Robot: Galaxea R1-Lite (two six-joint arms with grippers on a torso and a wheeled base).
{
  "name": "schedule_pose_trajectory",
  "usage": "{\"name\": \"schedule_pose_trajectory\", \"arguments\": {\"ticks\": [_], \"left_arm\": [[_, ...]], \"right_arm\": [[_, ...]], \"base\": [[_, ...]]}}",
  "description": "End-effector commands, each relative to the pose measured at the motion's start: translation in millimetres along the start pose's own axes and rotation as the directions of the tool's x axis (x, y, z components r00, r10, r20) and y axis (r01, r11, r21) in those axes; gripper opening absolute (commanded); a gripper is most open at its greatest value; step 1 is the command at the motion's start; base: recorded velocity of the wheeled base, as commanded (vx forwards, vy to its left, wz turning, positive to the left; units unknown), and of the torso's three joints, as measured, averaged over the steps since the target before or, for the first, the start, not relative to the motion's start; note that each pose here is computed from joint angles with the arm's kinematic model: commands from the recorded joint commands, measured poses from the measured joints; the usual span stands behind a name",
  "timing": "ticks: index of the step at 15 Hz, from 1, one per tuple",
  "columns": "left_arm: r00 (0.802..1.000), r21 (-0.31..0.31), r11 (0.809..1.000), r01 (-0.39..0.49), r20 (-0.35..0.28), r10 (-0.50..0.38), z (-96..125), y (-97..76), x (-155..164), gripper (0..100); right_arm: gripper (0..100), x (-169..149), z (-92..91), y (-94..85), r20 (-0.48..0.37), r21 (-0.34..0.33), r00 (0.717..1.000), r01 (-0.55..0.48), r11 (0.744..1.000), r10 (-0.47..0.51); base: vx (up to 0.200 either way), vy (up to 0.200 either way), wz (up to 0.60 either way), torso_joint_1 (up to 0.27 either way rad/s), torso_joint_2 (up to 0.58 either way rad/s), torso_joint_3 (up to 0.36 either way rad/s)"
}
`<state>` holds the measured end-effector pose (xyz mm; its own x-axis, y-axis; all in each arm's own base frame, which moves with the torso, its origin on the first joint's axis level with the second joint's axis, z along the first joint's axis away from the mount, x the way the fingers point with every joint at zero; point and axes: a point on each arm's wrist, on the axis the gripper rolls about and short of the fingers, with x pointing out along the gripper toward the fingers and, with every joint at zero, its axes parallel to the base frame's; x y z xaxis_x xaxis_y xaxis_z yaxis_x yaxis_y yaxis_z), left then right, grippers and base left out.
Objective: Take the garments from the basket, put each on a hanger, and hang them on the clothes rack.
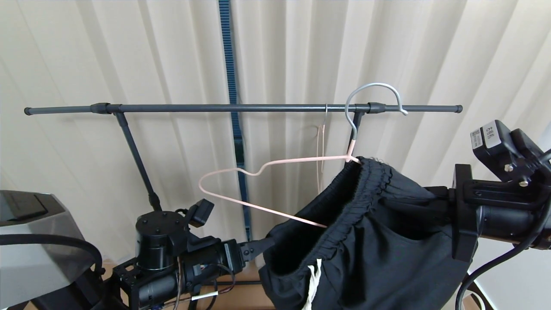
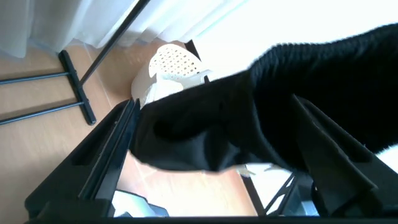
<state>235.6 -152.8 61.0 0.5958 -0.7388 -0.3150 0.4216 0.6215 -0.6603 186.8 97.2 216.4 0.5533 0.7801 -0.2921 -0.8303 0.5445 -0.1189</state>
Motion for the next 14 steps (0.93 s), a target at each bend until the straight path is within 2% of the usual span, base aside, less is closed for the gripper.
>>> {"name": "schedule_pose_trajectory", "arguments": {"ticks": [1, 3, 4, 7, 9, 12, 14], "left_arm": [[1.0, 0.006, 1.0, 0.014, 0.003, -0.014, 2.3, -0.7, 10.3, 100], [0.999, 0.012, 1.0, 0.025, -0.026, -0.024, -4.8, -3.7, 15.9, 100], [0.999, 0.012, 1.0, 0.024, -0.038, -0.024, -8.1, -4.1, 17.4, 0], [0.999, 0.027, 0.999, 0.031, -0.029, -0.031, -7.4, -9.0, 8.4, 0], [0.999, 0.073, 0.997, 0.036, -0.008, -0.036, -4.2, -14.0, -4.6, 0], [0.996, 0.12, 0.992, 0.037, 0.071, -0.046, 11.8, -19.7, -27.3, 0], [0.994, 0.133, 0.991, 0.013, 0.105, -0.027, 19.2, -14.8, -32.1, 0]], "right_arm": [[0, -1.0, 0.4, 0.8, 0.004, -0.003, 1.0, -0.004, 1.0, 0.004], [0, -0.9, 0.1, 1.5, 0.007, -0.001, 1.0, -0.019, 1.0, 0.019], [0, -1.0, 0.2, 1.2, 0.008, -0.001, 1.0, -0.016, 1.0, 0.016], [0, -0.8, -0.1, 0.7, 0.006, 0.0, 1.0, -0.015, 1.0, 0.015], [0, -1.6, -1.0, -3.5, 0.003, 0.005, 1.0, 0.003, 1.0, -0.004], [0, -3.9, -5.0, -13.1, -0.012, 0.023, 0.999, 0.046, 0.999, -0.046], [0, -2.9, -6.7, -14.4, -0.019, 0.025, 0.999, 0.048, 0.999, -0.048]], "base": [[0.0, 0.0, 0.0, 0.0, 0.0, 0.0], [0.0, 0.0, 0.0, 0.0, 0.0, 0.0], [0.0, 0.0, 0.0, 0.0, 0.0, 0.0], [0.0, 0.0, 0.0, 0.0, 0.0, 0.0], [0.0, 0.0, 0.0, 0.0, 0.0, 0.0], [0.0, 0.0, 0.0, 0.0, 0.0, 0.0], [0.0, 0.0, 0.0, 0.0, 0.0, 0.0]]}}
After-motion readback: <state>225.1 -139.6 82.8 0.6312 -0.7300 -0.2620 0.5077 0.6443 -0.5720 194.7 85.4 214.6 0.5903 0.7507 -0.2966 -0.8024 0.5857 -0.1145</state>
